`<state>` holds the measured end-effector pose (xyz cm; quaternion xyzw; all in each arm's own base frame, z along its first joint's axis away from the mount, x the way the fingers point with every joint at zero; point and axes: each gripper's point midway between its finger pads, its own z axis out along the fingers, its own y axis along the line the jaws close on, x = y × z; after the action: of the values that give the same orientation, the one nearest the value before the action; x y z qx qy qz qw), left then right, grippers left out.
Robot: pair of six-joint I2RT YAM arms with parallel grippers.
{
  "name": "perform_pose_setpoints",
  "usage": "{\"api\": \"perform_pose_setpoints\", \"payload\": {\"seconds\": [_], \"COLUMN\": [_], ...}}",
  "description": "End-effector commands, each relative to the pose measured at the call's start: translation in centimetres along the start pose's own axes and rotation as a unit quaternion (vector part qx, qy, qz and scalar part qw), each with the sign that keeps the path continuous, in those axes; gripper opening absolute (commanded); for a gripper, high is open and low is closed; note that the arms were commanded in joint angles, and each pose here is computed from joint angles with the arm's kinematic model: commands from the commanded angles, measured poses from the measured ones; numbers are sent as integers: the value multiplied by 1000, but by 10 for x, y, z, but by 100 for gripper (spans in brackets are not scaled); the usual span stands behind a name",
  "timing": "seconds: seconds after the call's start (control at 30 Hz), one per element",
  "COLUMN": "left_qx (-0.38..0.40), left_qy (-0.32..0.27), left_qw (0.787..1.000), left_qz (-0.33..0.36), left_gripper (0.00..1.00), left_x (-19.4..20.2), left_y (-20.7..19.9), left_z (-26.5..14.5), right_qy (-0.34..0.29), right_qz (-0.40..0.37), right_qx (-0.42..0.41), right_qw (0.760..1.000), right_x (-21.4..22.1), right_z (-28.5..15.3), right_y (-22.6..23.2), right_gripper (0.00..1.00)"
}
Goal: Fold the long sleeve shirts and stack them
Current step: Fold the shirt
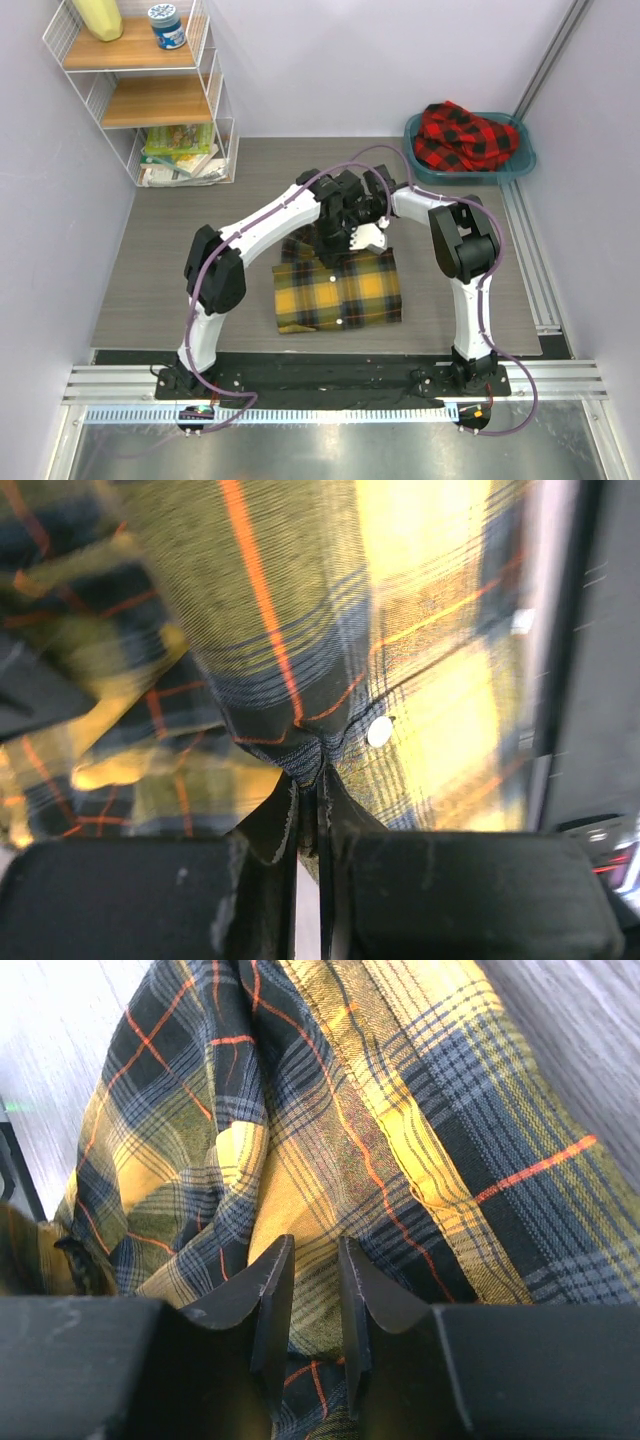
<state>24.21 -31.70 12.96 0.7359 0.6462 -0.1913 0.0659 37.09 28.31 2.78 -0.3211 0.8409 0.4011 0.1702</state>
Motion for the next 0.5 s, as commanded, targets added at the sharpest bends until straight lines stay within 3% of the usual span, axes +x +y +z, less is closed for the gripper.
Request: {"api": "perform_pose_setpoints", "payload": {"seconds": [0.0,0.07,0.23,0.47], "left_qx": [-40,-44,-83,-29], "left_qy": [25,35,-14,-30], "left_qw": [997,997,994,996], "left_qz": [61,61,72,77], "left_gripper": [4,4,9,9], "left_x": [21,33,24,1], "left_y": [38,45,61,10], "left_z": [3,17,41,59], "right_qy": [9,11,15,23], "right_qz": [-10,-6,3,21], "right_qx": [-10,-15,-35,-55], "right_qw": [1000,1000,999,998], "right_x": [7,10,18,38], "right_z": [-2,-1,2,5], "right_y": [9,11,18,39], "right_gripper": [30,30,29,28]}}
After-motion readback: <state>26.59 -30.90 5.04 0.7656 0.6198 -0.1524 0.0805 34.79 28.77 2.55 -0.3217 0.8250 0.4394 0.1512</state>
